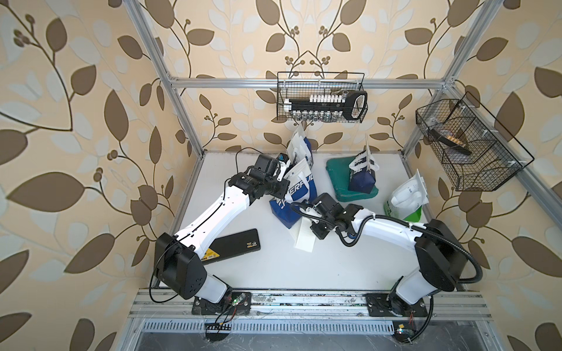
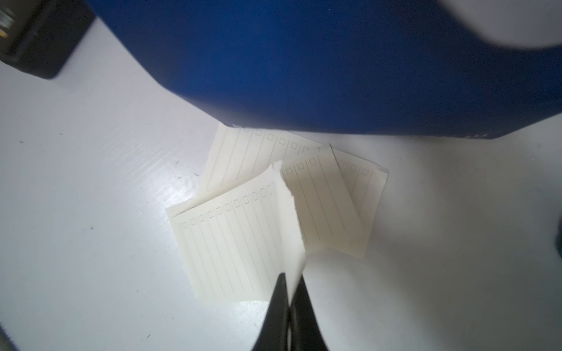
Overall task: Staple the receipts to the bags
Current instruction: Pick up the receipt from the center of the board, then adjust the receipt at the center of the board, then hold the receipt from the takeout bag.
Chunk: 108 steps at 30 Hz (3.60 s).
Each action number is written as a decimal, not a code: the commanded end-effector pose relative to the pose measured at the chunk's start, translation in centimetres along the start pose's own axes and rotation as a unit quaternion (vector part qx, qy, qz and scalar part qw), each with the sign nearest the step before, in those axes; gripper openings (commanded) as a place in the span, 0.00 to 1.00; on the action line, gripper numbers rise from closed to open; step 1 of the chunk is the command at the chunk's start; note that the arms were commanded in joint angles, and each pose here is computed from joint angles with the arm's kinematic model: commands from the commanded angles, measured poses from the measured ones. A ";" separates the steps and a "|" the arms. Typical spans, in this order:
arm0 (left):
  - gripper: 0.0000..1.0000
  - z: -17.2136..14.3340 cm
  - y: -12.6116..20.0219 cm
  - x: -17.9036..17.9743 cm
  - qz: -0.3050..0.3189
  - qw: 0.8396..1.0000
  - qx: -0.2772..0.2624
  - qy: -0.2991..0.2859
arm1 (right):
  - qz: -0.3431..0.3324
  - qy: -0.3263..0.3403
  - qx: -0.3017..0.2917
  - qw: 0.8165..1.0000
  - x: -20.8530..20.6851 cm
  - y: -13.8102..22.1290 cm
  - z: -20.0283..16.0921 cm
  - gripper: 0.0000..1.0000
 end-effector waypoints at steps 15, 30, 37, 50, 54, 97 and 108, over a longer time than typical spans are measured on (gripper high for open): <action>0.00 -2.0 0.9 -2.6 -0.093 0.994 0.057 -0.034 | 0.034 0.020 -0.084 0.996 -0.5 4.8 1.9 0.00; 0.07 -2.7 1.5 -5.2 -0.191 0.975 0.100 -0.050 | 0.041 0.101 -0.150 0.983 -2.1 11.9 5.5 0.00; 0.14 -2.3 1.8 -5.4 -0.194 0.975 0.098 -0.054 | -0.029 0.142 -0.131 0.981 -3.4 12.4 7.4 0.00; 0.30 -2.5 2.6 -5.9 -0.211 0.969 0.106 -0.068 | -0.087 0.178 -0.104 0.975 -4.9 12.5 9.2 0.00; 0.30 -2.4 2.7 -5.9 -0.211 0.970 0.104 -0.068 | -0.086 0.199 -0.097 0.971 -4.4 12.2 9.5 0.01; 0.00 -2.1 2.7 -6.5 -0.229 0.963 0.114 -0.078 | -0.161 0.144 -0.204 0.955 -8.9 18.2 9.0 0.62; 0.00 -1.9 2.9 -6.6 -0.231 0.963 0.111 -0.077 | 0.062 0.106 -0.292 0.948 -4.3 18.6 8.3 0.50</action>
Point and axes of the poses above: each gripper's point midway between its finger pads, its own y axis back along the fingers, its own x axis along the line the jaws close on, z = x × y, the point moved 4 cm from there along y, back along the fingers, and after that the axes turned 14 degrees about y, right-handed, at the moved point
